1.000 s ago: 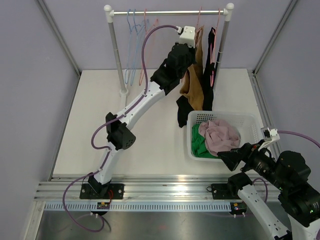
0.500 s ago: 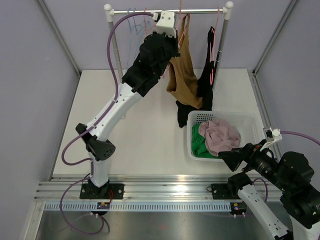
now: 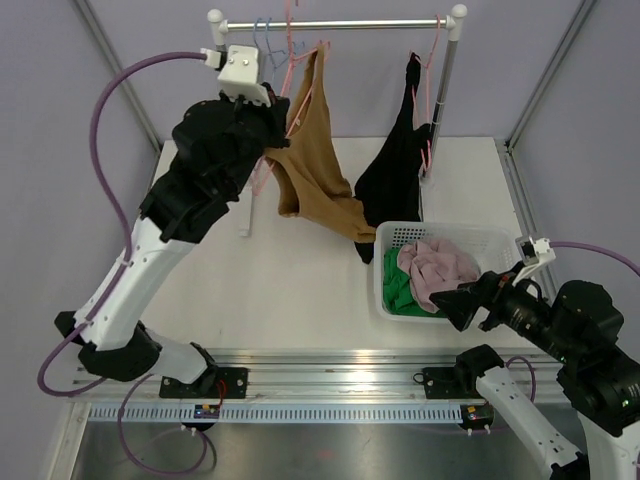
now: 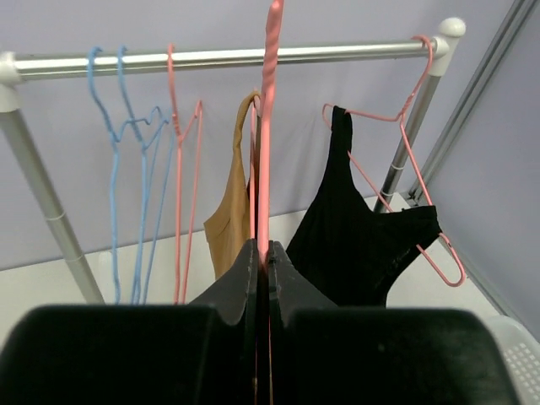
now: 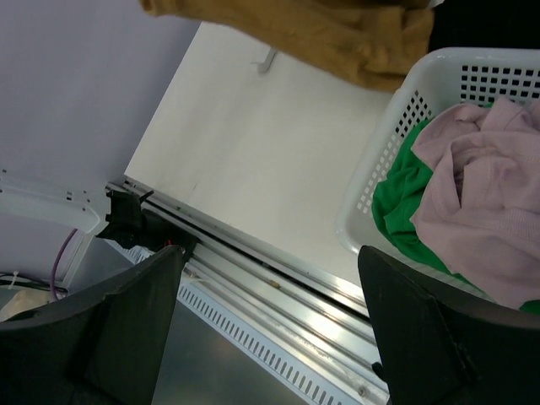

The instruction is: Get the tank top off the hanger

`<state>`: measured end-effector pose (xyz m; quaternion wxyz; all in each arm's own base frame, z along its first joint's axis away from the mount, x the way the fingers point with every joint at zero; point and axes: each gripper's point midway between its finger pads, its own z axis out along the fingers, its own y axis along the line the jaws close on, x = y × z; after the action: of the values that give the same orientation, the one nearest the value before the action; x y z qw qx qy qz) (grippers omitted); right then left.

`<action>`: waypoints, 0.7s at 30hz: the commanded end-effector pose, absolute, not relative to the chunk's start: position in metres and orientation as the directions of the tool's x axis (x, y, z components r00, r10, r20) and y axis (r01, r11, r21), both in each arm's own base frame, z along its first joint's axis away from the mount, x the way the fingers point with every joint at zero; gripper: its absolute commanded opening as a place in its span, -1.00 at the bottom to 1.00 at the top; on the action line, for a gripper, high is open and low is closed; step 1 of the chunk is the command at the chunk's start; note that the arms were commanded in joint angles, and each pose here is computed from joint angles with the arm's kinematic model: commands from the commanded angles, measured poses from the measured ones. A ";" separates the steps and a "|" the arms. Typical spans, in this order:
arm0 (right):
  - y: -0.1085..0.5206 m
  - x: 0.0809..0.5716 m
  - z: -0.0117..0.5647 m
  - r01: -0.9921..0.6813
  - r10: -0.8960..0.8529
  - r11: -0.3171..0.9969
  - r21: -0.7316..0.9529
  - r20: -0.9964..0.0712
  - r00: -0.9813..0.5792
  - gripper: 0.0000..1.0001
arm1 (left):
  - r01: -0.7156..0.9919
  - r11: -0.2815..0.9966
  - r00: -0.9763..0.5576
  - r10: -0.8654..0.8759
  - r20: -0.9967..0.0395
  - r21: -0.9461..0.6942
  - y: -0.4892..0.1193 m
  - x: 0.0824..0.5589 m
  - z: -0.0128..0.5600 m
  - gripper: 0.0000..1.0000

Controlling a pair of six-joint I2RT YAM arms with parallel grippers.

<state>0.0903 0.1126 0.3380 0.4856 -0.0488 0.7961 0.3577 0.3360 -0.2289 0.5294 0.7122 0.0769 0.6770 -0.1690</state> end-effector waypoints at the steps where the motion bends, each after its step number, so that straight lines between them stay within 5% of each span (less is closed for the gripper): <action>1: 0.118 0.108 0.362 -0.484 0.240 0.743 0.463 -0.859 -0.453 0.86 | 0.380 0.907 0.115 -0.243 -0.963 -0.183 -0.201 0.303 0.567 -1.00; 10: 0.162 0.132 0.370 -0.582 0.270 0.589 0.560 -0.816 -0.511 0.86 | 0.578 0.785 0.042 -0.301 -0.953 -0.223 -0.176 0.216 0.564 -1.00; 15: 0.200 0.146 0.395 -0.682 0.318 0.368 0.632 -0.775 -0.546 0.89 | 0.641 0.706 -0.070 -0.337 -0.939 -0.301 -0.178 0.188 0.505 -1.00; 21: 0.217 0.194 0.389 -0.647 0.340 0.373 0.665 -0.747 -0.572 0.99 | 0.659 0.632 -0.177 -0.397 -0.901 -0.408 -0.170 0.159 0.444 -1.00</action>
<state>0.1812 0.2060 0.3612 0.4224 -0.0925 0.7379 0.5182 0.1732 -0.1594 0.4388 0.6416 0.1123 0.6746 -0.3475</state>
